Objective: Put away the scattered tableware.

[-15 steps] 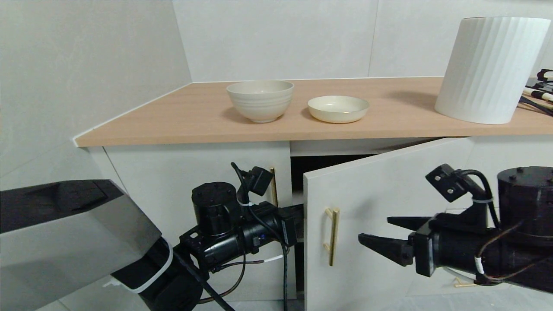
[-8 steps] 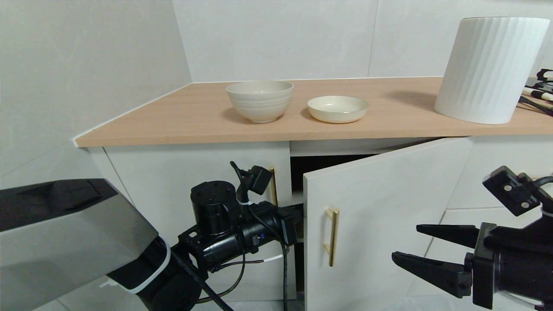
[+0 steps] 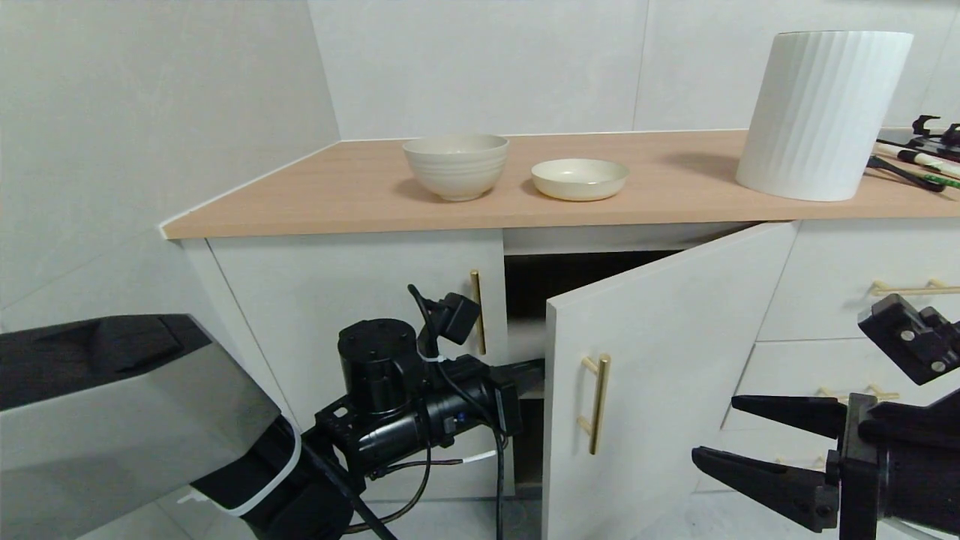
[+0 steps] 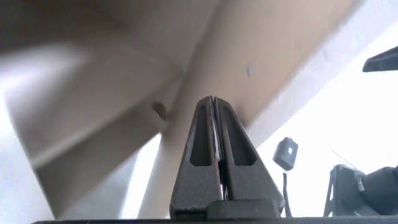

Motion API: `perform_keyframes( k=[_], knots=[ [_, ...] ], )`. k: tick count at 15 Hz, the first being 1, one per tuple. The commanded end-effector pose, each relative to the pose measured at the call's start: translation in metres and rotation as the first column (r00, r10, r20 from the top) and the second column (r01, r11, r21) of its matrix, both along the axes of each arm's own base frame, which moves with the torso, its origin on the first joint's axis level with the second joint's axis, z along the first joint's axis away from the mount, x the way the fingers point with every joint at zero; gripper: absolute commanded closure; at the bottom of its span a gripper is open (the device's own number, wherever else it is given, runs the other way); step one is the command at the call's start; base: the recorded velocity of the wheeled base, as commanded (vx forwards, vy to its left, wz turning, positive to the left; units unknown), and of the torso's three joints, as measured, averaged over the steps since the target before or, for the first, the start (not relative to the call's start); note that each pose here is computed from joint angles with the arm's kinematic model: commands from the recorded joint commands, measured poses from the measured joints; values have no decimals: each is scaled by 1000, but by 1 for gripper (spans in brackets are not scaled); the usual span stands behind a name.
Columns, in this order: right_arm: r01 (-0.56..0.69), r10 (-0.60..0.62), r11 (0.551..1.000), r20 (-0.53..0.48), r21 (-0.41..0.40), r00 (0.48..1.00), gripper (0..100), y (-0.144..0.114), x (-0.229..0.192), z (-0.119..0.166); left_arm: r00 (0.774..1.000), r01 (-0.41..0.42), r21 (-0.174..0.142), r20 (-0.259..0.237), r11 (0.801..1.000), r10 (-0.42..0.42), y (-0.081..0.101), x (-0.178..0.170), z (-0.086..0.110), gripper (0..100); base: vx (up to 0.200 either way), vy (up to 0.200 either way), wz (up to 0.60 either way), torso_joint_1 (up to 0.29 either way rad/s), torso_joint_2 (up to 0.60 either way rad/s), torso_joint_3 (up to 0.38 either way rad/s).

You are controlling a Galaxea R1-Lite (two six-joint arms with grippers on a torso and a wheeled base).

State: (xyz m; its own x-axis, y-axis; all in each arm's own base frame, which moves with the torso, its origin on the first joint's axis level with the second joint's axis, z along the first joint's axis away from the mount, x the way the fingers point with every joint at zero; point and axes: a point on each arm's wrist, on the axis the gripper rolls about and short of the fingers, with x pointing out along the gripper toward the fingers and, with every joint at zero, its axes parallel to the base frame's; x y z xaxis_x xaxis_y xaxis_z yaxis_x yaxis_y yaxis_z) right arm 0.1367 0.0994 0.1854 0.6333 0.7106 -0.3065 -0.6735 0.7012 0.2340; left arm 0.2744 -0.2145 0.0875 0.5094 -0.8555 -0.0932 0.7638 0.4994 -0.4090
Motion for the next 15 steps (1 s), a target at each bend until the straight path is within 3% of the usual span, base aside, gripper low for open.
perform_keyframes(
  k=[1,5,9,13,15],
  knots=[
    [-1,1,1000,-1,-1,1000,0,0,0,-1,1000,-3,-1,1,1000,3,0,0,0,100,0,0,0,0,0,0],
    [-1,1,1000,-7,-6,1000,0,-1,-2,-3,1000,5,8,-11,1000,-5,-6,3,-8,100,0,0,0,0,0,0],
    [-1,1,1000,12,7,1000,0,-4,-5,0,1000,8,-7,9,1000,-8,-14,11,-2,100,0,0,0,0,0,0],
    [0,-1,1000,22,12,1000,0,-6,-8,2,999,20,39,-50,999,-18,-27,18,17,100,0,0,0,0,0,0],
    [0,-1,1000,29,18,1000,0,-7,-10,3,998,28,41,-52,999,-25,-31,18,21,100,-200,0,0,2,0,-2]
  ],
)
